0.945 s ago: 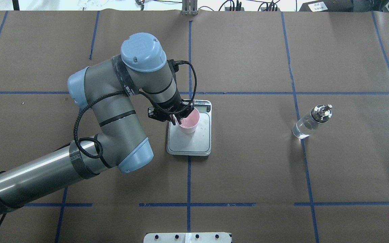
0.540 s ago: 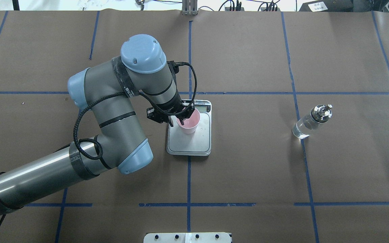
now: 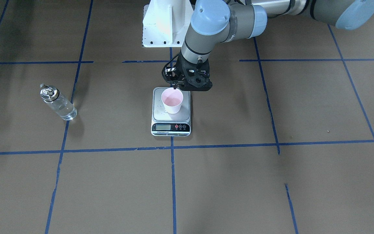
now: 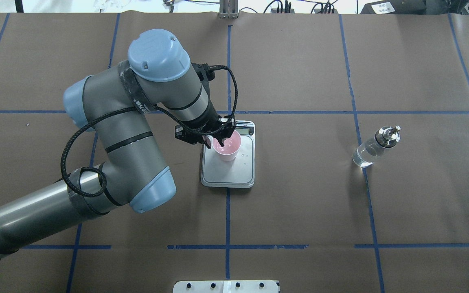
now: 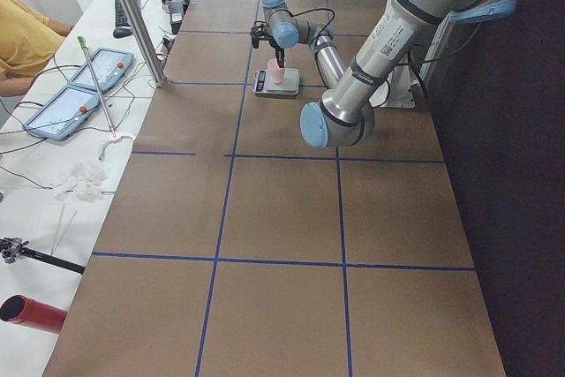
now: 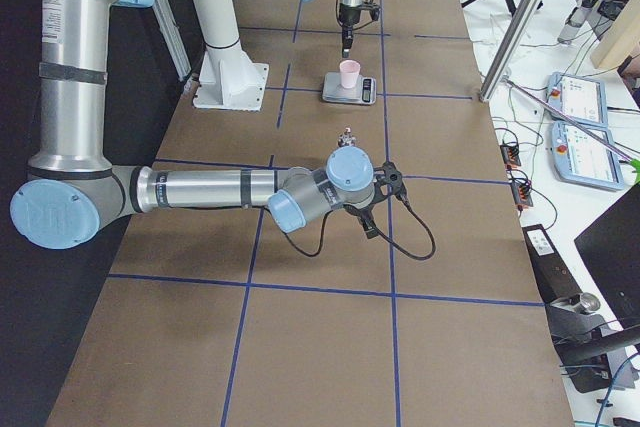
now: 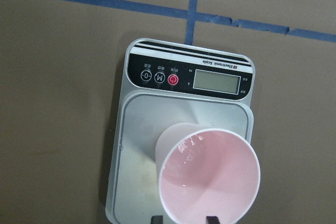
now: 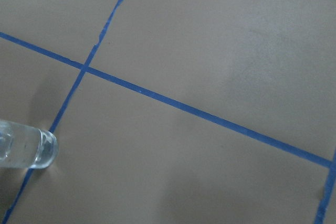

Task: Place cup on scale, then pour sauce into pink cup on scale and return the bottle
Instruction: 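Release the cup on the scale while the right gripper reaches toward the glass bottle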

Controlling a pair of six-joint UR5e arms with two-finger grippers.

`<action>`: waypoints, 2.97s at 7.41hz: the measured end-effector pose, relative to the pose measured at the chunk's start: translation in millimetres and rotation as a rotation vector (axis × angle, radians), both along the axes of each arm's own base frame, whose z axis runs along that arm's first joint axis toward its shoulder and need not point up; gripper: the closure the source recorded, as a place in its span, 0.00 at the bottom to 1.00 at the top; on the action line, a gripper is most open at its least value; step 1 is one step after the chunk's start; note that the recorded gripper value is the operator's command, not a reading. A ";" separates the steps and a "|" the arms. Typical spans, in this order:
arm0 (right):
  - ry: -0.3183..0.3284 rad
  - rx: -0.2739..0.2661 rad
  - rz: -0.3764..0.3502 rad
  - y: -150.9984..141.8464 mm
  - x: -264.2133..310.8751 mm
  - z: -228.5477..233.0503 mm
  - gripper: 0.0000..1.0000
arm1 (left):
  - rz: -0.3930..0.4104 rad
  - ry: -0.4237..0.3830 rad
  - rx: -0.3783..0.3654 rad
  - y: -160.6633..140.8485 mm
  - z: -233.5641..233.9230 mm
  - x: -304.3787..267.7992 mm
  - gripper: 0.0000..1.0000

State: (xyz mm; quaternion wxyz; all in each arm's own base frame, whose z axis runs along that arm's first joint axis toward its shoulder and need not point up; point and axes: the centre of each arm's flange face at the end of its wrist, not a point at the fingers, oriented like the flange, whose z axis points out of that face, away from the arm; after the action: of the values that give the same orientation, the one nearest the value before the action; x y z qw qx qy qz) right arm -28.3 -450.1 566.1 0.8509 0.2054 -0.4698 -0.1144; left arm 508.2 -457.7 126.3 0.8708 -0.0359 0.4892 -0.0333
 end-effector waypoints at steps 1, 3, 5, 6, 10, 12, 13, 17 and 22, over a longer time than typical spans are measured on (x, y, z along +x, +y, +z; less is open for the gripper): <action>-0.053 0.008 0.059 16.5 -24.8 -9.6 0.00 | -0.006 0.000 0.000 -2.3 0.8 -3.4 0.61; -0.125 -0.003 0.147 44.7 -67.7 -42.1 0.02 | -0.013 0.000 0.000 -5.1 1.9 -7.6 0.61; -0.158 -0.021 0.192 61.1 -90.0 -69.4 0.04 | -0.014 0.001 0.000 -5.6 2.0 -8.5 0.61; -0.163 -0.025 0.212 65.1 -102.3 -82.7 0.04 | -0.015 0.001 0.000 -6.0 1.9 -8.9 0.61; -0.073 -0.019 0.285 84.3 -138.7 -147.6 0.03 | -0.018 0.000 -0.001 -6.4 3.1 -9.2 0.61; -0.032 0.016 0.324 96.2 -167.0 -149.5 0.03 | -0.020 -0.002 -0.003 -7.0 4.6 -9.6 0.61; -0.025 0.021 0.334 107.4 -179.8 -151.4 0.03 | -0.021 -0.002 -0.002 -7.1 4.5 -10.1 0.61; 0.059 0.082 0.376 146.9 -228.6 -143.9 0.02 | -0.030 -0.001 0.001 -6.5 14.6 -23.3 0.61; 0.041 0.070 0.611 162.7 -292.8 -116.7 0.02 | -0.038 -0.013 0.001 -9.4 29.0 -28.9 0.61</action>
State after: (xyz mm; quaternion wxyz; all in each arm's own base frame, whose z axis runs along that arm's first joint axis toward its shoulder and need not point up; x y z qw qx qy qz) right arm -321.0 -287.4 449.3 0.8475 0.3640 -0.3649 0.1267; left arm 479.3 -467.1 155.3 0.8731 -0.0261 0.4842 -0.0500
